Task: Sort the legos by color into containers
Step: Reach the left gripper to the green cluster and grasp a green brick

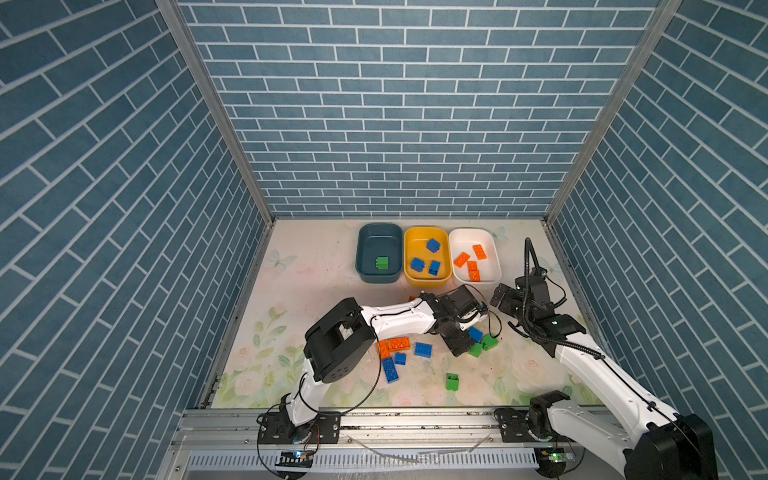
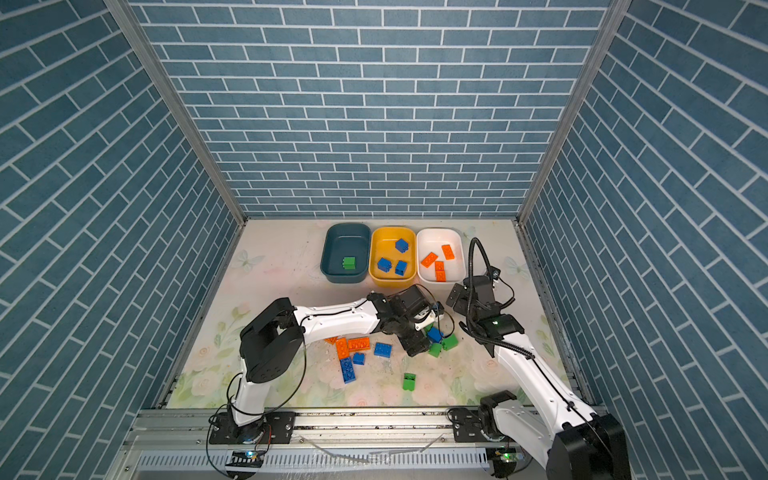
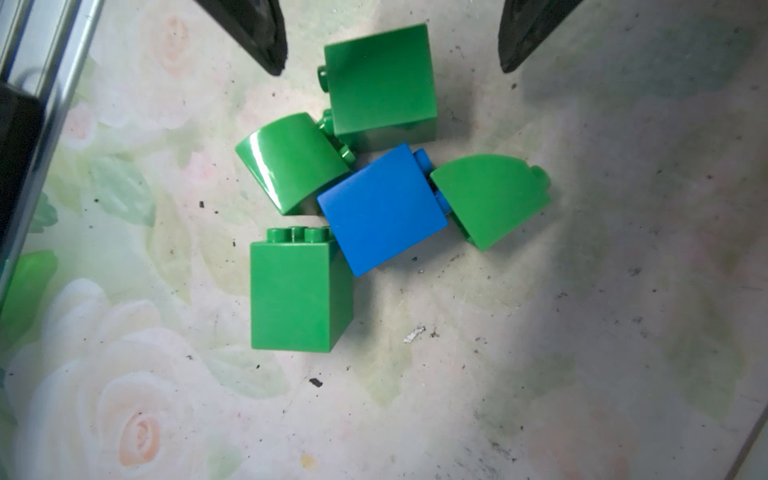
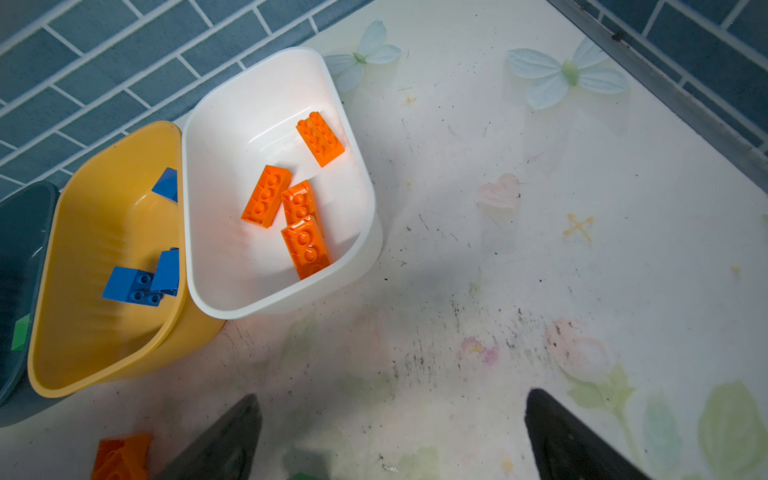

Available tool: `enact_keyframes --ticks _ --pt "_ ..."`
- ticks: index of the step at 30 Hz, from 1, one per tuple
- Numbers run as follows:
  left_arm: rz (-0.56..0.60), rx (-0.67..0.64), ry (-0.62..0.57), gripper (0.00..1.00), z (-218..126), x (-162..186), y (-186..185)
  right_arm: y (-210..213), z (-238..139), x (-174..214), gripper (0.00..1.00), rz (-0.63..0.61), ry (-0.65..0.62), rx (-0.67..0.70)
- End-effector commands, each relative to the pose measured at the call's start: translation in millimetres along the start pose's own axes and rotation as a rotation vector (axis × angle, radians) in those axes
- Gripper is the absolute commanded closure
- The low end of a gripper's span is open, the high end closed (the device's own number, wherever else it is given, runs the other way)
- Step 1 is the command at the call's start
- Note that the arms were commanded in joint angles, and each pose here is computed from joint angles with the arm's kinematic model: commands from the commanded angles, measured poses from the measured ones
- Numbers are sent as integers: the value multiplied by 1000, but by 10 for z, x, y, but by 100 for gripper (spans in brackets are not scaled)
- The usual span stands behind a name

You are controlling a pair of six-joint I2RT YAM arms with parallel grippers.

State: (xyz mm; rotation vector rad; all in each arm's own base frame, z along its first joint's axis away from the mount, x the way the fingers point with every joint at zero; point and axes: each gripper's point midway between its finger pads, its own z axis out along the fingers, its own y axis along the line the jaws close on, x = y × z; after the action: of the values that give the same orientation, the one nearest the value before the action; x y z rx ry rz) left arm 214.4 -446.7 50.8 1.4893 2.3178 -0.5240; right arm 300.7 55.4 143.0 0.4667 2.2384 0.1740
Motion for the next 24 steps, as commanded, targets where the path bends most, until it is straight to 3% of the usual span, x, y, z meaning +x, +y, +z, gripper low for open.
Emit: enact_keyframes --ticks 1,8,14,19,24 --pt "41 -27 -13 22 76 -94 -8 -100 -9 50 1 24 0 33" --pt "26 -30 -3 39 217 -81 20 -101 -6 78 1 4 11 30" --pt "15 -29 11 48 242 -17 22 -122 5 121 1 -26 33 42" --pt "-6 -57 -10 57 146 -58 65 -84 5 134 1 -69 46 23" --pt "-41 -63 -70 59 -32 -146 106 48 33 221 2 -170 110 -42"
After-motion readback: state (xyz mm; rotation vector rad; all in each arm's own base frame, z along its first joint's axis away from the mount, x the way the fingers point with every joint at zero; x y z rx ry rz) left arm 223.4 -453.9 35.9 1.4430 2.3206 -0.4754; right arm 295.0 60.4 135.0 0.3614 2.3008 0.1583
